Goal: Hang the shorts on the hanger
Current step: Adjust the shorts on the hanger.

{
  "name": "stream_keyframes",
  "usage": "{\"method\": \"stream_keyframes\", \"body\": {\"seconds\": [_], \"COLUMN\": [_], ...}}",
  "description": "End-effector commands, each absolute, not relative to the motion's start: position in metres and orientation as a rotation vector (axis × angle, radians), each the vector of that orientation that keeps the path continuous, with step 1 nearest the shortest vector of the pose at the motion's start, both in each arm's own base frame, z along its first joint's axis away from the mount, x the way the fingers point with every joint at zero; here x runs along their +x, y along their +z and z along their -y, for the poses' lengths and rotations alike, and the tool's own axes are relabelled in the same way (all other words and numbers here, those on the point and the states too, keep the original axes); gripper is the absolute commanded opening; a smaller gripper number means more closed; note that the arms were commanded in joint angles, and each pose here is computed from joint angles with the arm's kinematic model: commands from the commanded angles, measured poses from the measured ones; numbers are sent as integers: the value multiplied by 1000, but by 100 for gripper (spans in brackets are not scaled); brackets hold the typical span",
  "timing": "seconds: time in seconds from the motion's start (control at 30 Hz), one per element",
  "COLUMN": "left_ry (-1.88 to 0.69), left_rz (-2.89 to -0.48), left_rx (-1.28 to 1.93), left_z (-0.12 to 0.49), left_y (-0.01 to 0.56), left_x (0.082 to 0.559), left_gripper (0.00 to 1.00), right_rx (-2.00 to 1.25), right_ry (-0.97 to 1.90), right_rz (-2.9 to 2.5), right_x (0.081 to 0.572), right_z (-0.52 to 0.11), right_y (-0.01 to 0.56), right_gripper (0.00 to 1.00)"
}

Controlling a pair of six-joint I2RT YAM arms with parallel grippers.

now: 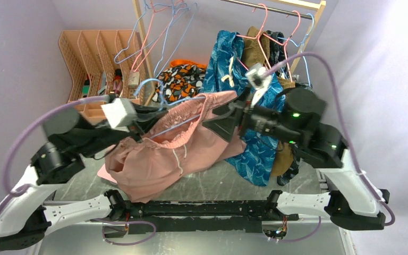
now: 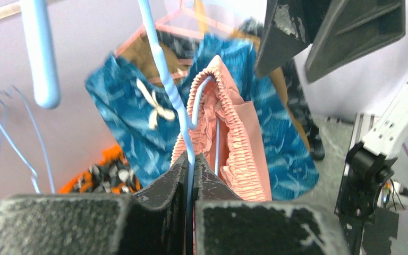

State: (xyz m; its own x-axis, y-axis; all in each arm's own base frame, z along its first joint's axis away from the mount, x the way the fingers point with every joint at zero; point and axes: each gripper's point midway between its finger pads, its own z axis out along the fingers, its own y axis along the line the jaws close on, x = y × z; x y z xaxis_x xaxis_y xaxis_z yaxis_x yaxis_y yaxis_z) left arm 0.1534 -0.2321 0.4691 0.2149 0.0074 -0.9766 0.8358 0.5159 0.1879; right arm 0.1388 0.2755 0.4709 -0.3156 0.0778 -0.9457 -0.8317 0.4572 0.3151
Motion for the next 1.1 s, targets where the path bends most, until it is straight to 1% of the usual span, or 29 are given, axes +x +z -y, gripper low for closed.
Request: {"method": "stream_keyframes", "body": {"seconds": [0.0, 0.1, 0.23, 0.4, 0.5, 0.63, 0.73, 0.87, 1.07], "left_ry": [-750, -790, -832, -842, -818, -752, -727, -755, -838], "left_rz": [-939, -852, -737, -679, -747, -908, -1004, -1072, -1074], "left_rx": [844, 870, 880, 882, 915, 970, 1017, 1099, 1201], "left_z": [195, 184, 171, 170, 187, 209, 222, 241, 261], "left_y": [560, 587, 622, 645, 629, 583, 550, 518, 500], "left_x": [106, 84, 60, 52, 69, 99, 113, 117, 109], "left_gripper": [7, 7, 7, 7, 7, 7, 7, 7, 7], "right_rx": [-885, -930, -933, -925, -905, -876, -856, -885, -997], "right_ry": [1191, 1224, 1230, 1212, 1181, 1141, 1106, 1071, 1068], "right_rz": [-1353, -1211, -1052, -942, -949, -978, -1026, -1125, -1228], "right_x": [82, 61, 46, 37, 42, 48, 57, 72, 86], "right_z": [-251, -236, -220, -207, -204, -197, -197, -212, -249], "right_y": [534, 562, 597, 624, 627, 622, 610, 583, 544], "right_gripper": [63, 64, 65, 66, 66, 66, 66, 66, 66]}}
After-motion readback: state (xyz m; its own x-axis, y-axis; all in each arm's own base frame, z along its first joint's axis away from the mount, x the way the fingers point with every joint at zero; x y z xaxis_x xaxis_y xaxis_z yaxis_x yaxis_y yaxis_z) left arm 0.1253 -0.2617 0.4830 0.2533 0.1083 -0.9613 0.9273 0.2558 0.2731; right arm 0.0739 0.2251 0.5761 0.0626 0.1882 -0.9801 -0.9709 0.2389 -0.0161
